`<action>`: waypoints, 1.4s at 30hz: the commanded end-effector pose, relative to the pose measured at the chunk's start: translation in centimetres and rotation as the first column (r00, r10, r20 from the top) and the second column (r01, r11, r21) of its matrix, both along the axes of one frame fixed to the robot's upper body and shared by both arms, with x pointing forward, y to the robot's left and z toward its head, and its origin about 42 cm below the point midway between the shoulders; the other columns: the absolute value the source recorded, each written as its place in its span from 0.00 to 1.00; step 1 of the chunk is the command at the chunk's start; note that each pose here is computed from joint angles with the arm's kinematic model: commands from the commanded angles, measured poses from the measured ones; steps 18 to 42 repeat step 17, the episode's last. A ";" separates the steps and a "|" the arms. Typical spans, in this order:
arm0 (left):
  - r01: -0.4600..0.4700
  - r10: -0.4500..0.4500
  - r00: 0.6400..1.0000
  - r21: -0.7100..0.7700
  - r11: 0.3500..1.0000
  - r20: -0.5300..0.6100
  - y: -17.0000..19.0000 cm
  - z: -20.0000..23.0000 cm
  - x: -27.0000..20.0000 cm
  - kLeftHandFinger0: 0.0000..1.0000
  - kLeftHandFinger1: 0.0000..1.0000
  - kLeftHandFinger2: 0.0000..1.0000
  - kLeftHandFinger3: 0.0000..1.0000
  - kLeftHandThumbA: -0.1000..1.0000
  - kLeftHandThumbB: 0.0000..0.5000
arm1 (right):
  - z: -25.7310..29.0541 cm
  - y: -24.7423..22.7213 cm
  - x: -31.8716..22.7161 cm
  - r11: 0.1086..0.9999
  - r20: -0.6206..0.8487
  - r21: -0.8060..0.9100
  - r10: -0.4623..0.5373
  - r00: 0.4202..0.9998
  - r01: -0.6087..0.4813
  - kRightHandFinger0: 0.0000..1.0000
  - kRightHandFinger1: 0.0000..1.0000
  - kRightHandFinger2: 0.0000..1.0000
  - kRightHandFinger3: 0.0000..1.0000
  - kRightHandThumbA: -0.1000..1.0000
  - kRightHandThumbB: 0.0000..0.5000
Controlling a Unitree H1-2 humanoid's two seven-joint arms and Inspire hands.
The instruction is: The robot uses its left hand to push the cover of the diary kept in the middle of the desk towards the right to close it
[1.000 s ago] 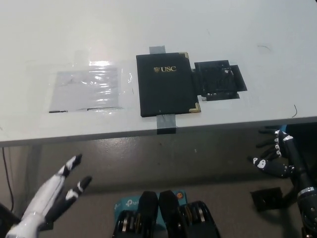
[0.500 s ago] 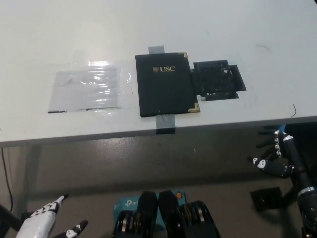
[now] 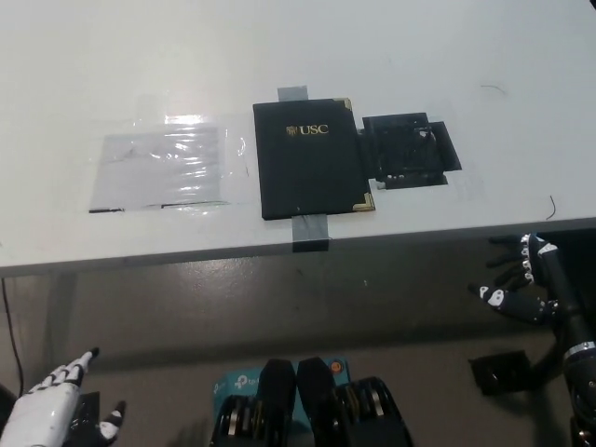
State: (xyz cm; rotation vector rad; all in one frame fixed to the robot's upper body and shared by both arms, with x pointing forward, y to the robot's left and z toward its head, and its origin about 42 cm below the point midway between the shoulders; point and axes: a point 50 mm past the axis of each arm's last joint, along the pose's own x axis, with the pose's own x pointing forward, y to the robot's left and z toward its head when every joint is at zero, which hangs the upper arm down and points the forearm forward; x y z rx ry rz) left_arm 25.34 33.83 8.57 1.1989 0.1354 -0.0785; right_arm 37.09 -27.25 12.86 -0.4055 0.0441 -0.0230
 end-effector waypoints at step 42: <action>-0.047 0.046 0.999 -0.148 0.988 -0.008 0.7 0.7 0.3 0.77 0.84 0.97 1.00 0.57 0.00 | 2.2 -0.2 1.2 1.000 0.091 0.009 0.005 0.996 -0.006 0.29 0.36 0.46 0.68 0.89 0.20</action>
